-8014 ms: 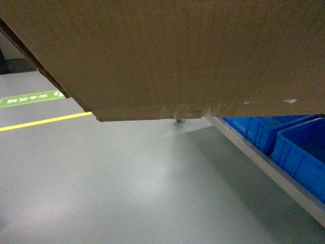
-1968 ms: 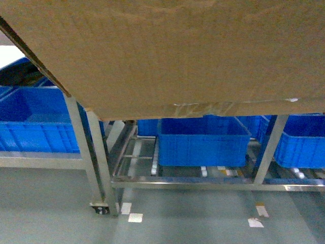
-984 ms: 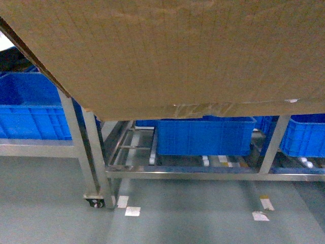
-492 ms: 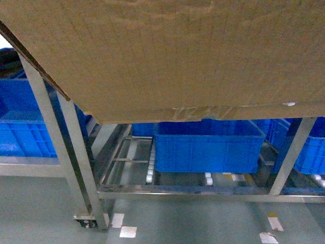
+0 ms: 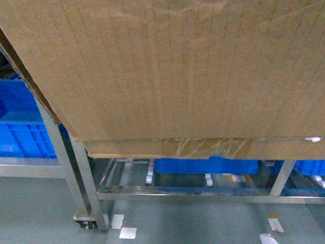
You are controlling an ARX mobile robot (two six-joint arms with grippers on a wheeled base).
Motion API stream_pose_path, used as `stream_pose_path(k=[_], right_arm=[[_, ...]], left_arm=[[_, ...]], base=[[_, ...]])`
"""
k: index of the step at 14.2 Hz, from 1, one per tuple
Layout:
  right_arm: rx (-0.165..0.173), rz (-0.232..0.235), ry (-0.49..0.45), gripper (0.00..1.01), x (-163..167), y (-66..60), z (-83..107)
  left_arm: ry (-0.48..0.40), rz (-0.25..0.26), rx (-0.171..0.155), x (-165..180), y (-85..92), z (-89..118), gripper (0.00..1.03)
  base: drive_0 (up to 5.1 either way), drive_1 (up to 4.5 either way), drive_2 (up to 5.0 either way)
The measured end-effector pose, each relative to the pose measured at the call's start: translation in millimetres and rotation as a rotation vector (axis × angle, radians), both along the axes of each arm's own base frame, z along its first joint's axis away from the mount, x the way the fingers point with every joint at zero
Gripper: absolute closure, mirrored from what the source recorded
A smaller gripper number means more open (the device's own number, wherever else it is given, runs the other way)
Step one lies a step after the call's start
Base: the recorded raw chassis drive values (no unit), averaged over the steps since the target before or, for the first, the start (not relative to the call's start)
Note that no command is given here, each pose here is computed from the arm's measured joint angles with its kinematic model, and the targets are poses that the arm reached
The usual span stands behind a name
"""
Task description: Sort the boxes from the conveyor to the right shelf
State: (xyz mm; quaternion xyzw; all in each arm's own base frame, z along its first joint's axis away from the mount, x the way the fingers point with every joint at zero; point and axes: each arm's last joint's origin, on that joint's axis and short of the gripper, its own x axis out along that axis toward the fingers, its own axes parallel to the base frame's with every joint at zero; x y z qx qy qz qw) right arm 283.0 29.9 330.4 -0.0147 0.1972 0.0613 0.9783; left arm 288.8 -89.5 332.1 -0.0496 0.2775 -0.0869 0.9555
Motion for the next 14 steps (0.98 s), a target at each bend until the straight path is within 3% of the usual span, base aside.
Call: stream_pose_path(k=[2,4,7,11,14], right_arm=[[0.025,0.004,0.104,0.97,6.8,1.2,-1.2],[0.053,-0.004,0.165,0.97,9.5,-0.3,-8.9],[0.039,-0.02,0.084,0.97,12.8,-1.5,-1.2],[0.038,-0.02,0.09,0.97,12.3,-1.6,-1.7],[0.038,-0.02,0.085,0.97,10.9,-1.7,-0.1]], left_arm=[[0.108,-0.004,-0.017,10.5,2.9,-5.2,1.0],[0.153,-0.016,-0.033,19.1,3.4,-13.3,1.0],[0.079,-0.009,-0.025,26.3,-0.7,-1.4,1.0],[0.087,-0.009,-0.023,25.8,-0.6,-1.9,1.0],[0.085,-0.009,-0.023,25.3,-0.6,-1.4,1.0]], base=[[0.0,0.0,0.0],[0.0,0.0,0.0],[0.0,0.0,0.0],[0.0,0.0,0.0],[0.1,4.4,-4.3]])
